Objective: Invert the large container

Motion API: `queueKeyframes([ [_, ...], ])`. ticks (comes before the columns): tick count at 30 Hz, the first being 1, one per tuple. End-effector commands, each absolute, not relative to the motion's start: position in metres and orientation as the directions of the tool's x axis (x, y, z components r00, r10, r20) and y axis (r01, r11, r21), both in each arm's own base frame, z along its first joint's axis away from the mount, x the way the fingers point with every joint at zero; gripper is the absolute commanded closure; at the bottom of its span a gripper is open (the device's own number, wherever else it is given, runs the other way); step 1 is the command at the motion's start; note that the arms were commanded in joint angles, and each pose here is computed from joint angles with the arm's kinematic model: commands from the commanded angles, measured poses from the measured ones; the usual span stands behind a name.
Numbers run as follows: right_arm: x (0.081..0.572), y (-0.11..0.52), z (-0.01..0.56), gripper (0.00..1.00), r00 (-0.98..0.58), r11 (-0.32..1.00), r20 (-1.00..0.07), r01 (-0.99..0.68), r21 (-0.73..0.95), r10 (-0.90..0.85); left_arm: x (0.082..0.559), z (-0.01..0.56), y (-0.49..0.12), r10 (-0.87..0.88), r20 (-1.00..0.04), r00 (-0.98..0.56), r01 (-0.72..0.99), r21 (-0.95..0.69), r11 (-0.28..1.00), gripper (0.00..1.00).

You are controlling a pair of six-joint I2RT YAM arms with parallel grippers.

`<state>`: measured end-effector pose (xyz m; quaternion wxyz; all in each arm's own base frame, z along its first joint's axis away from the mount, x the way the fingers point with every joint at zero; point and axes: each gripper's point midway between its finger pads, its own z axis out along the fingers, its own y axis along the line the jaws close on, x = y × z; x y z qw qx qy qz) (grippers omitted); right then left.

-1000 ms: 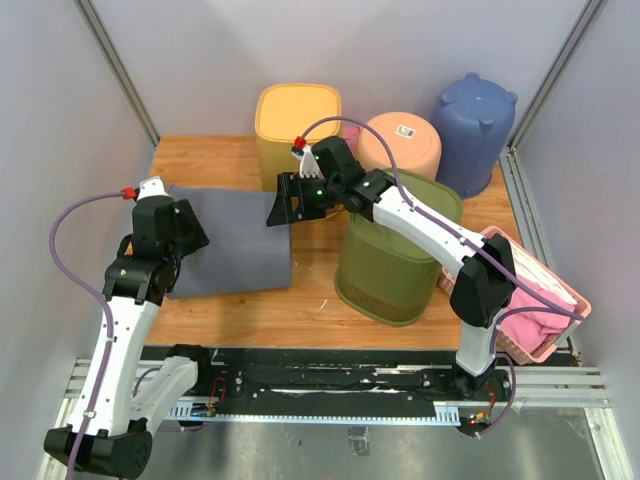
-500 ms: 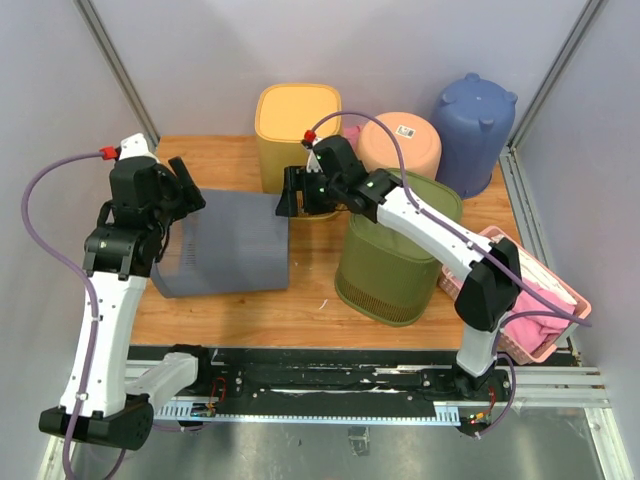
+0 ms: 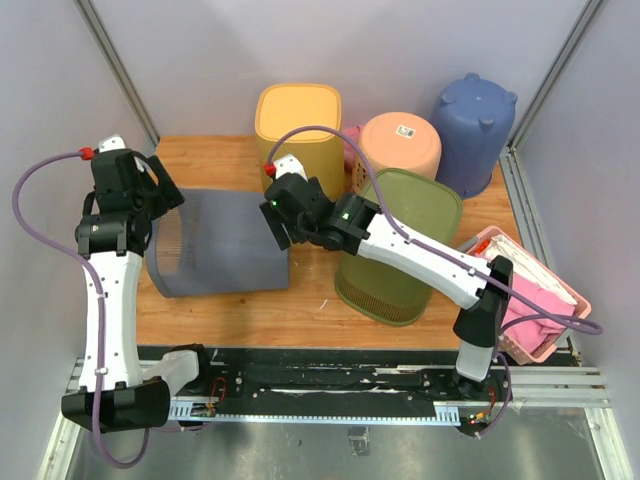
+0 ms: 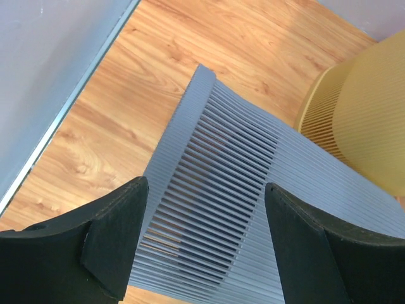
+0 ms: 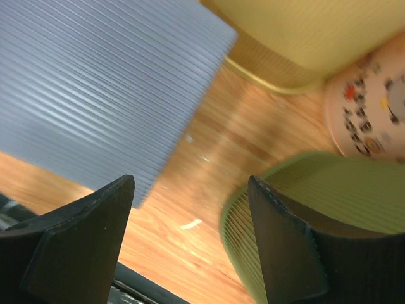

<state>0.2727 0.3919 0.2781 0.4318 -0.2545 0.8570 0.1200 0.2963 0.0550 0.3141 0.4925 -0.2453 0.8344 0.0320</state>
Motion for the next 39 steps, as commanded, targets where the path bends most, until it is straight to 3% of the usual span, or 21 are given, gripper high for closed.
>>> queueKeyframes([
  [1,0.277,0.325,0.236,0.26,-0.549,0.889,-0.714,-0.388,-0.244,-0.435,0.305,0.311,0.057,-0.395,-0.831,-0.392,-0.412,-0.225,0.883,0.21],
  [7,0.283,0.302,0.231,0.27,-0.567,0.907,-0.711,-0.315,-0.281,-0.417,0.306,0.29,0.057,-0.428,-0.808,-0.404,-0.422,-0.25,0.871,0.21],
  [15,0.289,0.354,0.27,0.26,-0.549,0.909,-0.777,-0.41,-0.071,-0.308,0.301,0.276,0.049,-0.44,-0.788,-0.431,-0.396,-0.273,0.877,0.21],
  [18,0.29,0.379,0.281,0.26,-0.582,0.881,-0.785,-0.462,0.102,-0.215,0.3,0.283,0.046,-0.44,-0.795,-0.418,-0.379,-0.287,0.88,0.21],
  [24,0.302,0.416,0.264,0.26,-0.736,0.752,-0.675,-0.475,0.457,-0.055,0.299,0.31,0.066,-0.413,-0.84,-0.352,-0.445,-0.238,0.863,0.21],
  [39,0.29,0.459,0.231,0.26,-0.835,0.623,-0.539,-0.482,0.616,-0.112,0.301,0.249,0.075,-0.444,-0.785,-0.433,-0.494,-0.205,0.845,0.2],
])
